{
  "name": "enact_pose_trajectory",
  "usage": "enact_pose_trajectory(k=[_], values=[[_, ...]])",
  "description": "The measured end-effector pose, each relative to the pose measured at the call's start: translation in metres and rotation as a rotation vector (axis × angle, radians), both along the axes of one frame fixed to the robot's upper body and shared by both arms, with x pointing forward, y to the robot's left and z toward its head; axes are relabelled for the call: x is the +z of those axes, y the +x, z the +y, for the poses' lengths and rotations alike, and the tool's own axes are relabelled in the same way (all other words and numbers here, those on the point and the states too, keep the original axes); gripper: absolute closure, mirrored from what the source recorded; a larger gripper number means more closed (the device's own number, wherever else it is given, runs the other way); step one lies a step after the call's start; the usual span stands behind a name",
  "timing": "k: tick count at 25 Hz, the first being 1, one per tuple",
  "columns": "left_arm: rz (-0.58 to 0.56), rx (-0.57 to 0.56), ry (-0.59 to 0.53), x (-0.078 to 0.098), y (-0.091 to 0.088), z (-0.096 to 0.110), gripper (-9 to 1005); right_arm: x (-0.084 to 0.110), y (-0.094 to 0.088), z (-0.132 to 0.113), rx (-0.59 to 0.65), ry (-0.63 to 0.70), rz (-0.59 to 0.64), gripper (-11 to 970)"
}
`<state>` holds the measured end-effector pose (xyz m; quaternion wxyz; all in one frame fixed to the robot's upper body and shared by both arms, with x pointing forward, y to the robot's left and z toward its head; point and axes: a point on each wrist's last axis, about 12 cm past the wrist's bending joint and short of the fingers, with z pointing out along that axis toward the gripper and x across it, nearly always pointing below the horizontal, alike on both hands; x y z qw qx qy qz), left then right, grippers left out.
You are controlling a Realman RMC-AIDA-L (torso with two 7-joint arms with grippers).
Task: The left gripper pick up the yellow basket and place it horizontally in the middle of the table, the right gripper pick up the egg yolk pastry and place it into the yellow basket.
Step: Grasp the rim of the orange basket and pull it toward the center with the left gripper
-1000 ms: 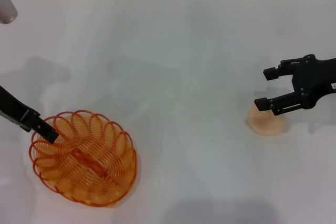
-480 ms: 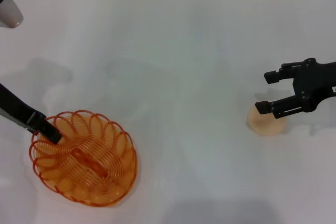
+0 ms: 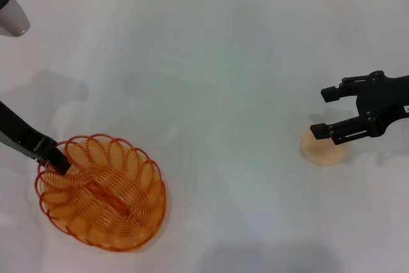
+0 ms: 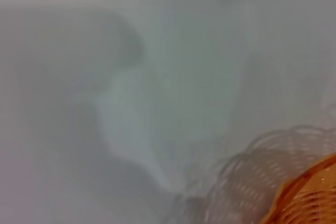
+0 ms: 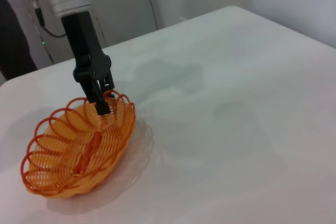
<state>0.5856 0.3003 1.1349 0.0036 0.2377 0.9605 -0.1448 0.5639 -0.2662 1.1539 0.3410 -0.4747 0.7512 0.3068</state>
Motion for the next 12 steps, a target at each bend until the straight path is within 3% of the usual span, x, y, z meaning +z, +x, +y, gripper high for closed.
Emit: enact_pose_trajectory(k=[12], values=[[-0.023,0.014,0.007,0.0007,0.0036,-0.0002,680,-0.0006,-0.0012,-0.001,-0.004,0.007,0.002,100]])
